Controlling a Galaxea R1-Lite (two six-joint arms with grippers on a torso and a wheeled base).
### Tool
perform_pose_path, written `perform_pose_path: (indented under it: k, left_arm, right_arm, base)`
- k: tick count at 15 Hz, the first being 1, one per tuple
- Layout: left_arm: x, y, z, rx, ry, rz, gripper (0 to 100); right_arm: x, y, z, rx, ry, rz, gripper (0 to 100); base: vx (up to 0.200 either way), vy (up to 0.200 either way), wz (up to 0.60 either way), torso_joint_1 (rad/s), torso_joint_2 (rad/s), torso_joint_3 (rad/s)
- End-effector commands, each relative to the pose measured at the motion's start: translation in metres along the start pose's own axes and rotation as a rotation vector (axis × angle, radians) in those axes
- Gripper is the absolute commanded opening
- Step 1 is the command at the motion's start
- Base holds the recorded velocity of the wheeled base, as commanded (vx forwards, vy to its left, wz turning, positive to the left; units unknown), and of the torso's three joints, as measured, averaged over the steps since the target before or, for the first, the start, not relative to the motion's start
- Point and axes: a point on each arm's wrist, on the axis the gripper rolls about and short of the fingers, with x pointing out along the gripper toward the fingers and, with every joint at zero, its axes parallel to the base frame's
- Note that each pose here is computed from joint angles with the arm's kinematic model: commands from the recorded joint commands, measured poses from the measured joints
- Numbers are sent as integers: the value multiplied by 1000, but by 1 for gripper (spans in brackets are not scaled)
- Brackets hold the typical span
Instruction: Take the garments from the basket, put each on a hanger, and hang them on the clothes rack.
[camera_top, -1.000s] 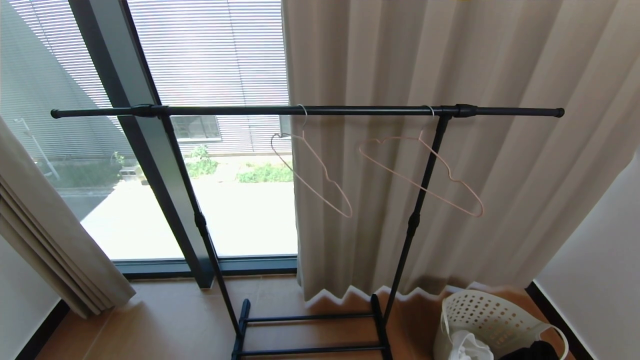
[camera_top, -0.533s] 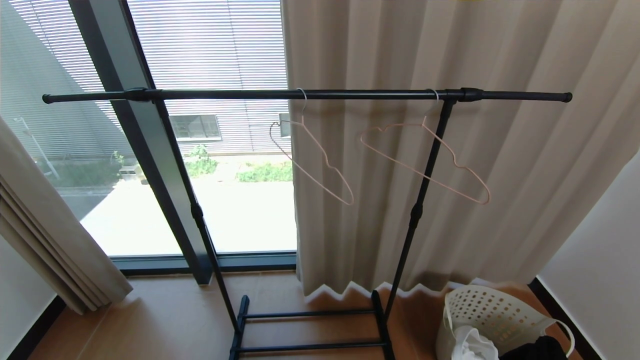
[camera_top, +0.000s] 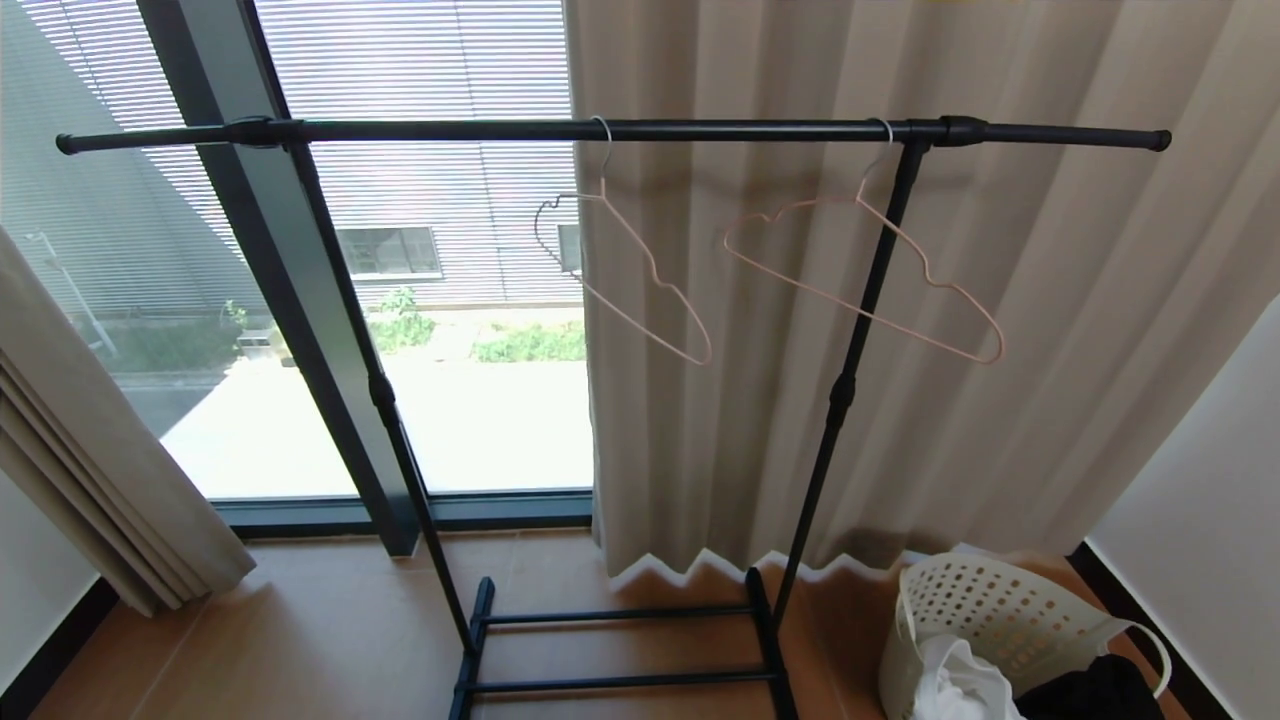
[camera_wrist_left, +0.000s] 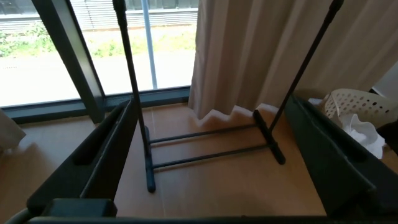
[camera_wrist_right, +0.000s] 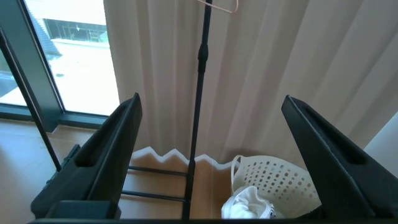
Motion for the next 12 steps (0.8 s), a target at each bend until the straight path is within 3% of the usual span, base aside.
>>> perform_pose_path:
  k: [1, 12]
  left_arm:
    - [0, 0, 0, 0, 0, 0, 100]
    - [0, 0, 0, -2, 2, 0, 100]
  right_arm:
    - [0, 0, 0, -2, 3, 0, 100]
    - [0, 0, 0, 0, -1, 0, 100]
  base:
    - [0, 0, 0, -222, 554, 334]
    - [0, 0, 0, -175, 514, 336]
